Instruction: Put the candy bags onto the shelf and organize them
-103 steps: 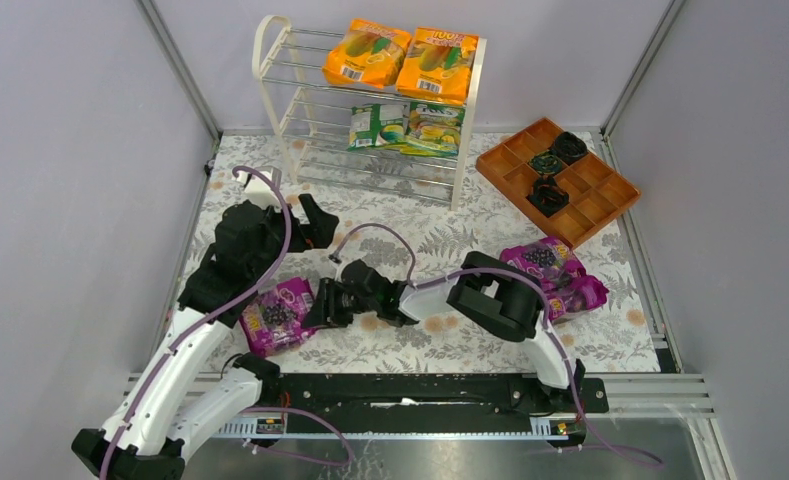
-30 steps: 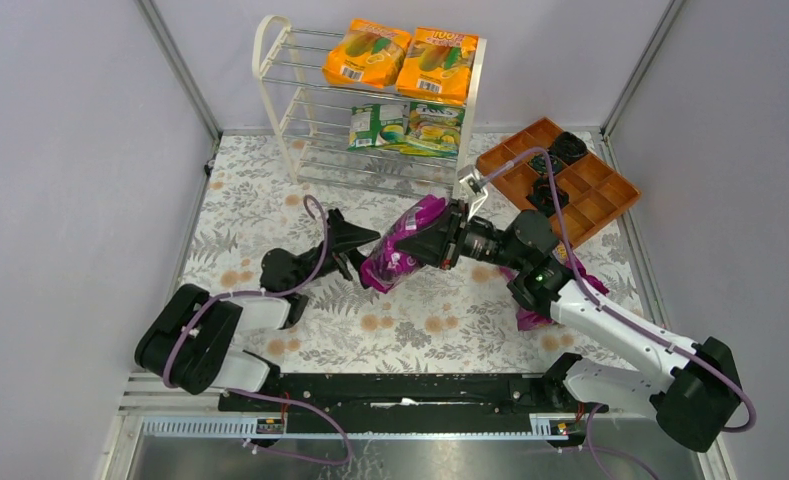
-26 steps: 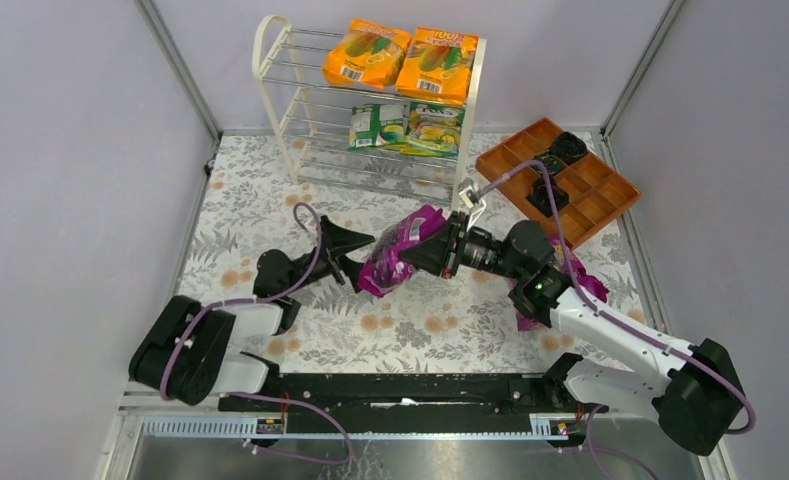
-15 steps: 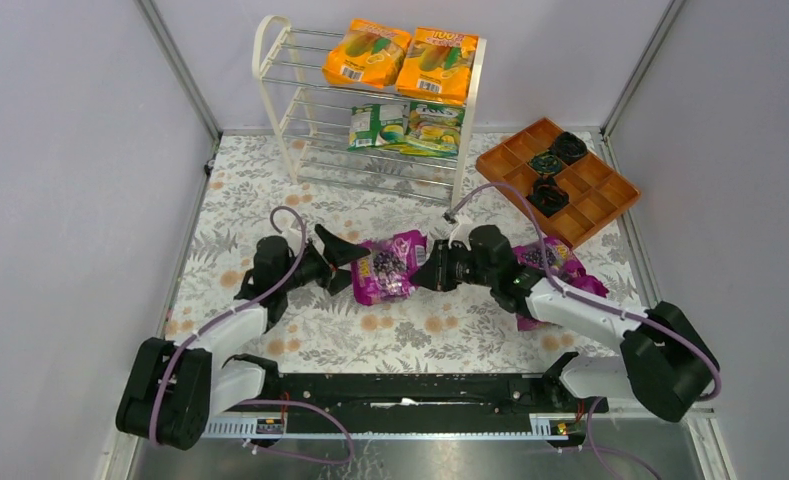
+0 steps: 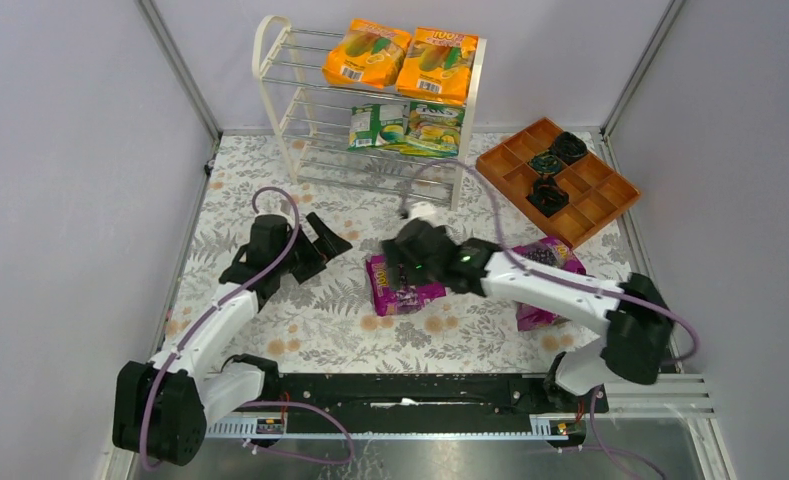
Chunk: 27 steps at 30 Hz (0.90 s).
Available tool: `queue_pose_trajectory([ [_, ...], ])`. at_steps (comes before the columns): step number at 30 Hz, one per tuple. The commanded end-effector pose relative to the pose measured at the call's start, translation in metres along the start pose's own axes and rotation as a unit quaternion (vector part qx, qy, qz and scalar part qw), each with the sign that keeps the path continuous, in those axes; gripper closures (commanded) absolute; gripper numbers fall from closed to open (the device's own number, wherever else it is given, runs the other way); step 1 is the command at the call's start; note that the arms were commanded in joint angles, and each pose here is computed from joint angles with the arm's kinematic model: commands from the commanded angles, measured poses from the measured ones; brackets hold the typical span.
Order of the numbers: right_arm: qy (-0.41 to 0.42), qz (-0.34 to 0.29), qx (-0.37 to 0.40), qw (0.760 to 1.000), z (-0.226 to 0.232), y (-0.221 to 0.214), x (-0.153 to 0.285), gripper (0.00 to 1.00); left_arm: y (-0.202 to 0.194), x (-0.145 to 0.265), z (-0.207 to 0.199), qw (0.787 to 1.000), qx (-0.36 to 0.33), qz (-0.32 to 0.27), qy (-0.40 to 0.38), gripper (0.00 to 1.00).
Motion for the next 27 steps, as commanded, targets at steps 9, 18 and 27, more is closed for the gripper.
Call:
queue_pose_trajectory([
  [9,-0.101,-0.019,0.164,0.981,0.100,-0.023,-0.047,0.21,-0.005,-0.005,0.039,0.993,0.090,0.070,0.028,0.01],
  [18,-0.232,-0.035,0.256,0.938,0.079,-0.040,-0.060,0.43,-0.020,-0.013,0.048,0.984,0.145,0.108,0.001,0.01],
  [27,-0.164,-0.085,0.228,0.956,0.089,-0.024,-0.043,1.00,-0.037,-0.008,0.034,0.972,0.163,0.147,-0.077,0.01],
])
Point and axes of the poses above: each gripper's point midway between its finger pads, its own x axis back along the fingers, its own z axis along the line the jaws close on, y = z × x, the point moved 1 cm from there along x, back along the fingers, and after that the axes turned 6 degrees about x, right-handed, at the moved point
